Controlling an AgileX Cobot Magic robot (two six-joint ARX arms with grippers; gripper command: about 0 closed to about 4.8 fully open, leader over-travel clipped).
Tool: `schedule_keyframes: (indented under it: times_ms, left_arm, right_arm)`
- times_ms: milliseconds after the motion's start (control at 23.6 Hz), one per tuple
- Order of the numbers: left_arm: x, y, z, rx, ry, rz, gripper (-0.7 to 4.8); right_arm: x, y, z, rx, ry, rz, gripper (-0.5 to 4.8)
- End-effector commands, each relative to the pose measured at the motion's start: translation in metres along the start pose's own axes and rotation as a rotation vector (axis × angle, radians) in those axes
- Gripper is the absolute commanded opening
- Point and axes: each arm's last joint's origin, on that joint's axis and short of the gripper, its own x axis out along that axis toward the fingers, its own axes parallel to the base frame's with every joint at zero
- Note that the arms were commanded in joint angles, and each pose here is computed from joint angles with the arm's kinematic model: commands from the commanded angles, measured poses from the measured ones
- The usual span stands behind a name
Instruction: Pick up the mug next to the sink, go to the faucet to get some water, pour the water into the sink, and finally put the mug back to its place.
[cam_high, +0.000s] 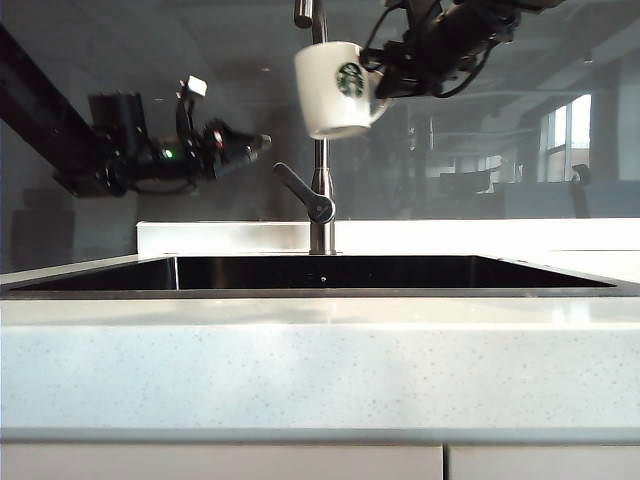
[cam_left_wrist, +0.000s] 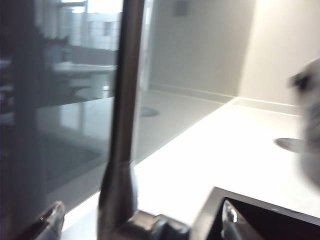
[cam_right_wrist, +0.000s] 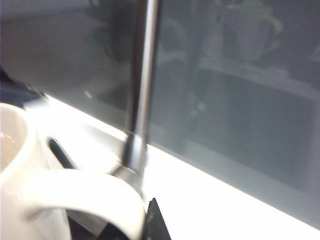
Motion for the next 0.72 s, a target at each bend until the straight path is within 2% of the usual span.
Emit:
schedule_keyframes:
  times_ms: [42,85,127,169,296,423,635,720]
  left_arm:
    - [-0.013,0.001,0.02,-0.046,0.027,-0.078,3.12]
    - [-0.016,0.001,0.022,-0.048,0.032,-0.089,2.46]
    - [-0.018,0.002,0.024,-0.047,0.042,-0.107,1.52]
    - [-0.019,0.001,0.026,-0.042,0.053,-0.132,0.05]
    - [-0.023,-0.001,0.037,-0.093,0.078,-0.173,-0.05]
    - [-0.023,-0.005,0.043,-0.108,0.1,-0.215,-0.05]
    - [-0.022,-0.012,0.058,-0.11,0.128,-0.279,-0.04]
    - [-0.022,-0.017,0.07,-0.063,0.118,-0.295,-0.02]
  right_arm:
    - [-0.016,-0.009,0.026,-0.149,-0.048,-0.087,-0.01]
    - [-0.017,-0.009,0.026,-0.15,-0.04,-0.096,-0.01]
    - [-0.017,-0.01,0.026,-0.151,-0.035,-0.105,-0.01]
    - [-0.018,-0.01,0.026,-0.158,-0.028,-0.115,-0.01]
    - [-0.021,-0.011,0.029,-0.226,-0.011,-0.148,-0.01]
    - [-0.024,-0.011,0.031,-0.294,0.009,-0.155,-0.01]
    - [-0.031,-0.012,0.032,-0.454,0.083,-0.194,-0.01]
    - [-0.036,-0.013,0.034,-0.557,0.148,-0.237,-0.01]
